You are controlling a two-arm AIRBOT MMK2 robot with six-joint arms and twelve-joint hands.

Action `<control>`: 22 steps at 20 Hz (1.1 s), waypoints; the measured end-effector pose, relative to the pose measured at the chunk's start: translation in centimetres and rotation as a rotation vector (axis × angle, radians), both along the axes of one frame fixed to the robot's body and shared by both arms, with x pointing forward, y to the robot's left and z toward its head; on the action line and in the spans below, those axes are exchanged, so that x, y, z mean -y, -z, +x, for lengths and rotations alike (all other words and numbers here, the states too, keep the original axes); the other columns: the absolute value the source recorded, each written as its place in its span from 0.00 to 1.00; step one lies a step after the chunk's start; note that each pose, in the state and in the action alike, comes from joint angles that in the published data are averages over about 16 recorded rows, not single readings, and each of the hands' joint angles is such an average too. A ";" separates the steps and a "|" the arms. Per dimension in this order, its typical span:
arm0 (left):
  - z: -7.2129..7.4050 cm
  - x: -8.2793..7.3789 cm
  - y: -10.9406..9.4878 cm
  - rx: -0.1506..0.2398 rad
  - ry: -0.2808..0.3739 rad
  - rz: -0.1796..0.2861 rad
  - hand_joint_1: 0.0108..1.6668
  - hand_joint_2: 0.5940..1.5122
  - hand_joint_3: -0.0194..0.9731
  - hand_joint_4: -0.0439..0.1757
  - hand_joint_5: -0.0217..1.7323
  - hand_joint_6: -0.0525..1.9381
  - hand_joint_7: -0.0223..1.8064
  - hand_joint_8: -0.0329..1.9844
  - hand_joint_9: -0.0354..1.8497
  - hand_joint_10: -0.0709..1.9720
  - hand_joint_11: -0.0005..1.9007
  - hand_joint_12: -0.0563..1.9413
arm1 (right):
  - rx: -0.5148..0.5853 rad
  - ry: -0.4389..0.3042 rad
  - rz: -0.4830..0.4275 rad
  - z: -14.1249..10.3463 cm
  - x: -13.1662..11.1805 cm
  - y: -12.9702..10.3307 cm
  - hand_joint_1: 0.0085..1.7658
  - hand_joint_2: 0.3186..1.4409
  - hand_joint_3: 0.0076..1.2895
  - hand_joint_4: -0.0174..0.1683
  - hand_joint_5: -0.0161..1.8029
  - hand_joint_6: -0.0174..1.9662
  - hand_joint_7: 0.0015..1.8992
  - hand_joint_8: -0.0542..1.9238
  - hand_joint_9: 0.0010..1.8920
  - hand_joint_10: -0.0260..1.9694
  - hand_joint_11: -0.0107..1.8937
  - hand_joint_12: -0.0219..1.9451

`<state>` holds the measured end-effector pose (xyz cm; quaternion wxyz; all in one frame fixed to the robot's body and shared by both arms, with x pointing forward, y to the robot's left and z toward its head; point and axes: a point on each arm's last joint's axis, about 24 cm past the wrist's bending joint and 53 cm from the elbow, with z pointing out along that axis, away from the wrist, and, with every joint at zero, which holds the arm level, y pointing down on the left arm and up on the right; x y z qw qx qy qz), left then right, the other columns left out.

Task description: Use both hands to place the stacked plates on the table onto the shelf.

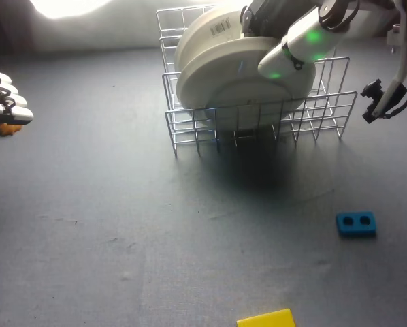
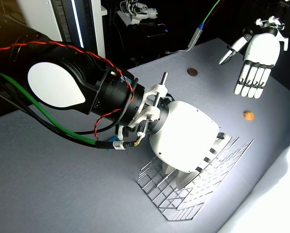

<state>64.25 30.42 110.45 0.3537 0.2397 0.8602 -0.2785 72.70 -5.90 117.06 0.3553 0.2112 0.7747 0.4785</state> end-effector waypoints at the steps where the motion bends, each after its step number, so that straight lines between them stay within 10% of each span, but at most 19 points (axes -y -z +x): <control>1: 0.0 0.1 0.0 0.000 0.003 -0.002 0.01 0.61 0.04 0.21 0.02 0.03 0.02 0.03 0.03 0.04 0.01 0.02 | 0.002 0.000 0.001 0.0 0.0 -0.1 0.73 0.61 0.01 0.06 0.52 0.35 0.56 0.30 0.57 0.29 0.45 0.54; 11: -1.5 4.2 -0.7 -0.002 0.102 -0.073 0.01 0.61 0.03 0.21 0.02 0.03 0.02 0.03 0.03 0.04 0.01 0.02 | 0.076 -0.016 0.018 -0.3 0.1 -3.3 0.66 0.62 0.01 0.08 0.53 0.09 0.55 0.05 0.57 0.07 0.38 0.52; 22: -4.6 11.0 -2.3 0.025 0.286 -0.175 0.01 0.62 0.04 0.21 0.02 0.03 0.02 0.03 0.03 0.04 0.01 0.02 | 0.355 -0.083 -0.126 -3.1 2.2 -8.8 0.65 0.62 0.01 0.08 0.52 0.04 0.53 0.03 0.55 0.04 0.35 0.53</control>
